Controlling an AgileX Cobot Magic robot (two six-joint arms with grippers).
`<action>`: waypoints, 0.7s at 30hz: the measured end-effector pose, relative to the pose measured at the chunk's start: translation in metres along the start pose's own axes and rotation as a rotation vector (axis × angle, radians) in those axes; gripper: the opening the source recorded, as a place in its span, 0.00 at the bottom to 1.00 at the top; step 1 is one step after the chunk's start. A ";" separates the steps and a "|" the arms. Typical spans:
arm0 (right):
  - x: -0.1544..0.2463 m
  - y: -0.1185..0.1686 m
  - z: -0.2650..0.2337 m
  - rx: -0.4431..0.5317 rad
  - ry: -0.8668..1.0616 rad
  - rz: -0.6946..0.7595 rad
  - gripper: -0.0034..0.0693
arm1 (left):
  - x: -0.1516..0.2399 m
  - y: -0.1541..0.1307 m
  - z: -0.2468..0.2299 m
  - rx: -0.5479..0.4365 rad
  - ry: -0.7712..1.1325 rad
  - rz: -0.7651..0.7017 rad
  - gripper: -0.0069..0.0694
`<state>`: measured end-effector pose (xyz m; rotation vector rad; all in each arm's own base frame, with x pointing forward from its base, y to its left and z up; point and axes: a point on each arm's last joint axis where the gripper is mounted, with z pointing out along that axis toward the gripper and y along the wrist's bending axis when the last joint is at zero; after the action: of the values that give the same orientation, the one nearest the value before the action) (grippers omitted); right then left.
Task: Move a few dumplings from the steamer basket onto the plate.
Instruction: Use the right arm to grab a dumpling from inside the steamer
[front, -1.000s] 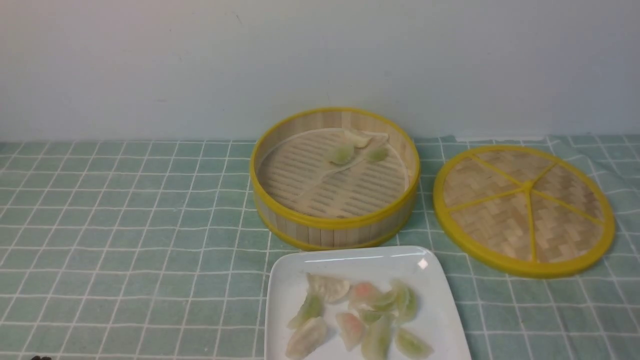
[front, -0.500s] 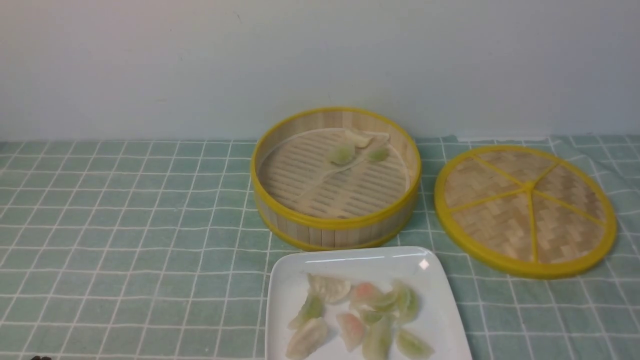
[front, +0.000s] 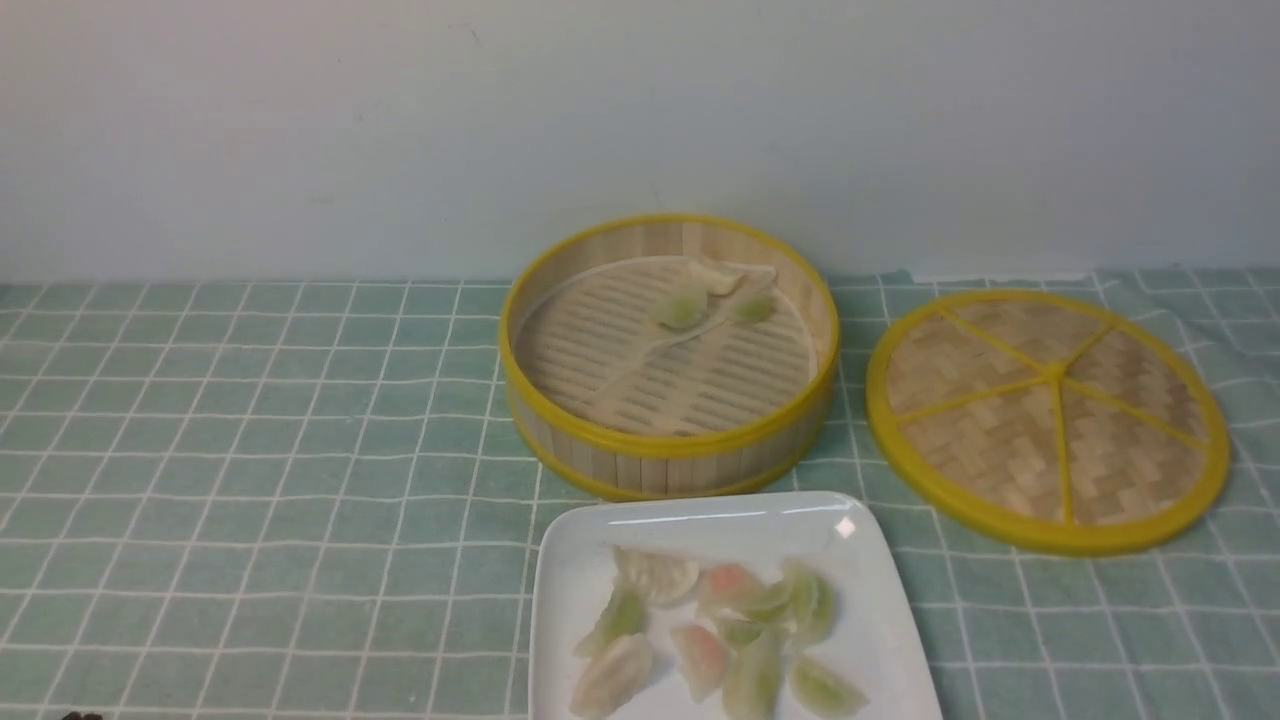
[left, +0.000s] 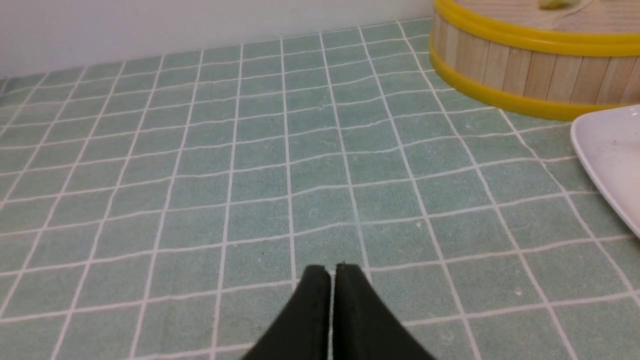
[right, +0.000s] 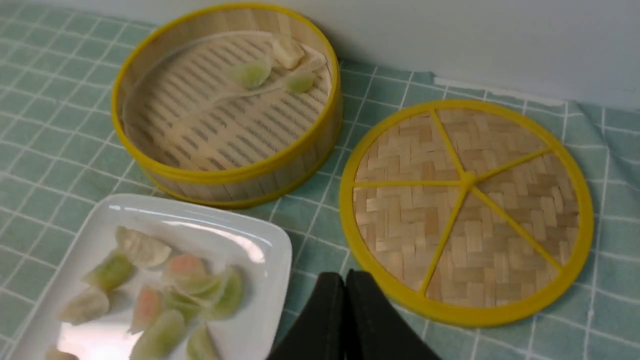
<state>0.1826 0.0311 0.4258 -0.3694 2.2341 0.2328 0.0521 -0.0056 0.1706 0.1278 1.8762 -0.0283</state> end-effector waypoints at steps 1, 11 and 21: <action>-0.010 -0.004 0.009 -0.009 0.018 -0.017 0.03 | 0.000 0.000 0.000 0.000 0.000 0.000 0.08; -0.073 -0.003 0.117 -0.130 0.154 -0.176 0.03 | 0.000 0.000 0.000 0.000 0.000 0.000 0.08; -0.090 0.040 0.259 -0.214 0.260 -0.314 0.08 | 0.000 0.000 0.000 0.000 0.000 0.000 0.08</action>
<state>0.4094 0.1599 0.3336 -0.9027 2.3686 0.2680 0.0521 -0.0056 0.1706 0.1278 1.8762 -0.0283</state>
